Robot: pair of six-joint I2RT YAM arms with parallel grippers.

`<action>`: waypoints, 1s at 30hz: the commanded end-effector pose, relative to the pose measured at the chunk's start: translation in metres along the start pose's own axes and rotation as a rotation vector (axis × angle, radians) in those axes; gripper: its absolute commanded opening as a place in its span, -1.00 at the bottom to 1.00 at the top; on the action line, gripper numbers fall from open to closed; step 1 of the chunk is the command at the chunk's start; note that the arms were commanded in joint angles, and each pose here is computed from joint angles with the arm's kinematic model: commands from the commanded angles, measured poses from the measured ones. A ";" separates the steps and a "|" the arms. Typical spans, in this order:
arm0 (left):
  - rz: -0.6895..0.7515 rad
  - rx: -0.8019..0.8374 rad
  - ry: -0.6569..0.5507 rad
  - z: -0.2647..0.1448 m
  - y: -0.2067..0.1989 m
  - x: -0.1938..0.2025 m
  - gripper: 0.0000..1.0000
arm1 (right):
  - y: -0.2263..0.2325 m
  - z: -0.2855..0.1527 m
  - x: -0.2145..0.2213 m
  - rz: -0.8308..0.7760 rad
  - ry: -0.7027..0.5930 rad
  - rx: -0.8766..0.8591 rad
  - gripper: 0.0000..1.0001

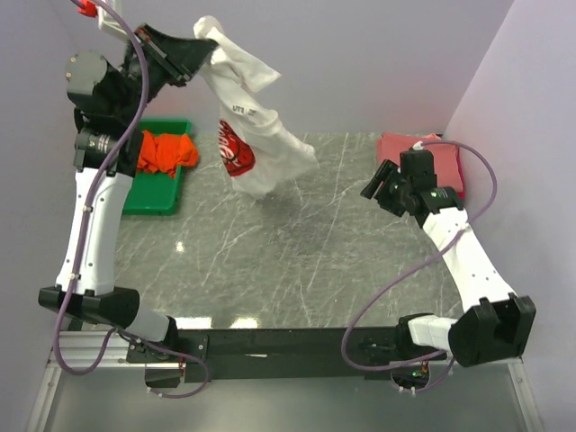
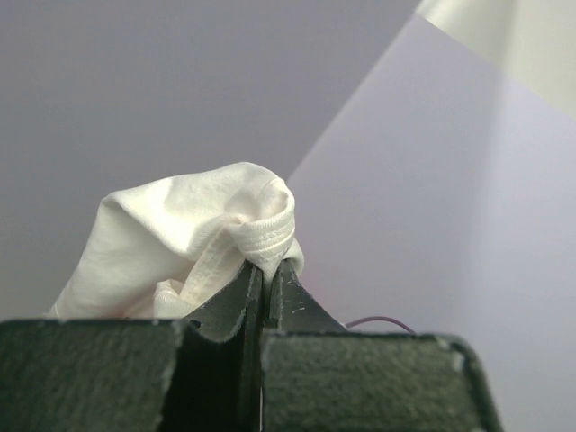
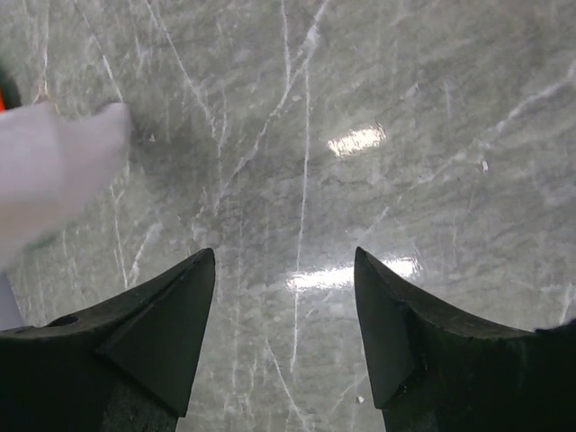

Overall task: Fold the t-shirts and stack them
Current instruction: Move the tshirt to the center of the board

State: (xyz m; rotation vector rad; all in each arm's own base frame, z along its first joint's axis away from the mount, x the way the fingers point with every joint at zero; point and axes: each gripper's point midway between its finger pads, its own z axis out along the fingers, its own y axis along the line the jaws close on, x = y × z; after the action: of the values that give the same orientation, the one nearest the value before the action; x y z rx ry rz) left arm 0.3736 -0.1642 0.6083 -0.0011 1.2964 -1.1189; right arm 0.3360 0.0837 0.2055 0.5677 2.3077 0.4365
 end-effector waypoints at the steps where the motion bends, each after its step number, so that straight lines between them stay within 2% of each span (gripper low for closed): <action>1: -0.030 0.091 0.011 -0.005 -0.023 0.009 -0.99 | -0.007 -0.013 0.001 0.017 -0.053 0.009 0.40; 4: -0.060 0.020 0.075 -0.011 0.009 0.045 -0.99 | -0.014 -0.017 0.010 0.028 -0.050 0.015 0.40; 5: -0.090 -0.056 0.138 -0.014 0.042 0.077 -0.73 | -0.019 -0.017 0.015 0.032 -0.042 0.022 0.40; 7: -0.081 -0.181 0.194 -0.022 0.085 0.109 -0.25 | -0.020 -0.019 0.020 0.034 -0.042 0.015 0.40; 8: -0.102 -0.292 0.277 -0.034 0.127 0.151 0.19 | -0.024 -0.018 0.024 0.035 -0.034 0.019 0.40; 10: -0.078 -0.518 0.334 -0.058 0.190 0.188 0.49 | -0.025 -0.020 0.029 0.037 -0.030 0.014 0.40; 11: -0.087 -0.626 0.407 -0.077 0.226 0.222 0.59 | -0.029 -0.017 0.035 0.039 -0.018 0.019 0.40; 13: -0.058 -0.775 0.518 -0.111 0.263 0.257 0.63 | -0.033 -0.016 0.045 0.040 0.000 0.015 0.40; 16: -0.054 -0.853 0.612 -0.139 0.277 0.284 0.69 | -0.038 -0.014 0.055 0.042 0.016 0.015 0.40; 21: -0.074 -0.788 0.749 -0.165 0.251 0.319 0.68 | -0.047 -0.004 0.081 0.050 0.065 0.015 0.40; 26: -0.090 -0.705 0.971 -0.191 0.212 0.378 0.66 | -0.040 0.010 0.102 0.020 0.115 -0.001 0.40; 30: -0.155 -0.659 1.055 -0.205 0.202 0.415 0.66 | -0.029 0.028 0.117 -0.029 0.165 0.016 0.39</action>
State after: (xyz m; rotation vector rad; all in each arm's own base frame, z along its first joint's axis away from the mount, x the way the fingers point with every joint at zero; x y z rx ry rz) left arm 0.3127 -0.2031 0.1308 -0.0563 2.5368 -0.6889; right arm 0.2558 0.1083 0.1063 0.5585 2.5017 0.4547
